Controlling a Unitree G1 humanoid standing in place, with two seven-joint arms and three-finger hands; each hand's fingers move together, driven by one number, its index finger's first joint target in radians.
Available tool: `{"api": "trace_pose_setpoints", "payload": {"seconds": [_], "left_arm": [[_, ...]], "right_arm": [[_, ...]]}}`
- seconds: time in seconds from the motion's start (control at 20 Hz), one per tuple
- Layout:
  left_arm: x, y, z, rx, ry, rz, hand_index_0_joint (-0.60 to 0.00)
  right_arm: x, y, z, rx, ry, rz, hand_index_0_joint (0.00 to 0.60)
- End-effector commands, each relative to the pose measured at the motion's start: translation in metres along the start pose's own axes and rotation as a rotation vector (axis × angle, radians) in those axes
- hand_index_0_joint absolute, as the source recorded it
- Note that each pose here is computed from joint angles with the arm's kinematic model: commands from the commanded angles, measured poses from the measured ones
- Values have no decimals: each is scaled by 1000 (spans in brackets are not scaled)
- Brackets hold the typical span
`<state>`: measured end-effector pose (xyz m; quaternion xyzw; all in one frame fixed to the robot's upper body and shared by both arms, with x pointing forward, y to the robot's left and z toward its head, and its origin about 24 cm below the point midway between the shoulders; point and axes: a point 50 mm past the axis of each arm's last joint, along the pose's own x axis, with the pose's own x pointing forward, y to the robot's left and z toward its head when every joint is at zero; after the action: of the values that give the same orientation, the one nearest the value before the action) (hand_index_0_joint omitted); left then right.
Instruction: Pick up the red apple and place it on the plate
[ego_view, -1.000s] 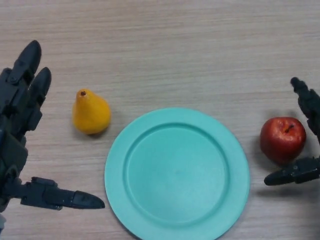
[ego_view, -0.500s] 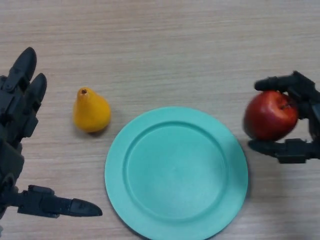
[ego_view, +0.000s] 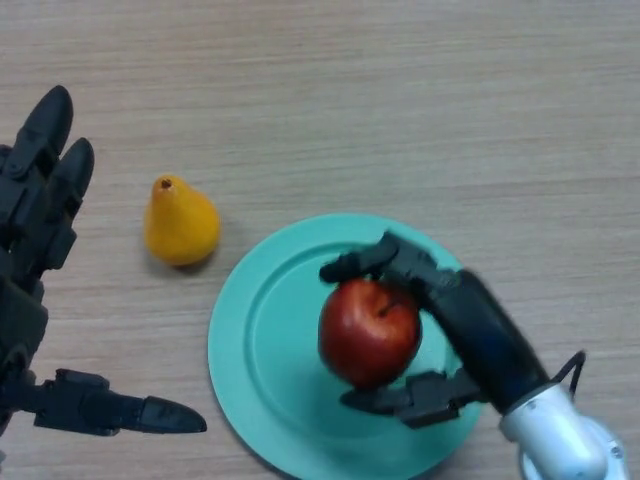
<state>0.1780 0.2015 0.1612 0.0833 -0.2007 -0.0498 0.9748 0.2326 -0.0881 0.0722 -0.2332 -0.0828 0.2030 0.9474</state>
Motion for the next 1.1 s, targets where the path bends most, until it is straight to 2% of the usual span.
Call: {"api": "trace_pose_setpoints", "payload": {"seconds": [0.05, 0.15, 0.2, 0.25, 0.3, 0.35, 0.4, 0.45, 0.55, 0.65, 0.7, 0.8, 0.9, 1.1], "left_arm": [[-2, 12, 29, 54, -203, 44, 0], [2, 14, 32, 36, -199, 39, 0], [4, 14, 33, 34, -193, 31, 0], [4, 13, 33, 36, -195, 30, 0], [4, 13, 34, 40, -200, 27, 0], [5, 12, 35, 41, -204, 24, 0], [6, 12, 37, 41, -207, 19, 0], [10, 12, 41, 39, -212, 19, 0], [17, 10, 44, 51, -228, 10, 0], [20, 7, 45, 53, -230, -11, 0], [21, 5, 45, 52, -227, -20, 0], [23, 1, 43, 48, -223, -32, 0], [23, -2, 41, 40, -220, -42, 0], [21, -2, 39, 22, -220, -51, 0]], "right_arm": [[4, -8, 25, -83, -191, -119, 600], [4, 4, 21, -146, -117, -57, 600], [4, 9, 22, -171, -114, -23, 600], [4, 9, 22, -175, -116, -18, 500], [4, 11, 23, -181, -121, -5, 350], [4, 11, 26, -189, -127, 4, 250], [4, 9, 33, -202, -150, 15, 100], [5, -2, 53, -179, -212, -5, 4], [4, -29, 84, -140, -293, -72, 0], [0, -53, 106, -88, -349, -114, 0], [-7, -68, 116, -58, -385, -145, 0], [-22, -86, 125, -12, -421, -183, 0], [-38, -97, 127, 51, -438, -230, 0], [-53, -97, 115, 202, -410, -278, 0]]}}
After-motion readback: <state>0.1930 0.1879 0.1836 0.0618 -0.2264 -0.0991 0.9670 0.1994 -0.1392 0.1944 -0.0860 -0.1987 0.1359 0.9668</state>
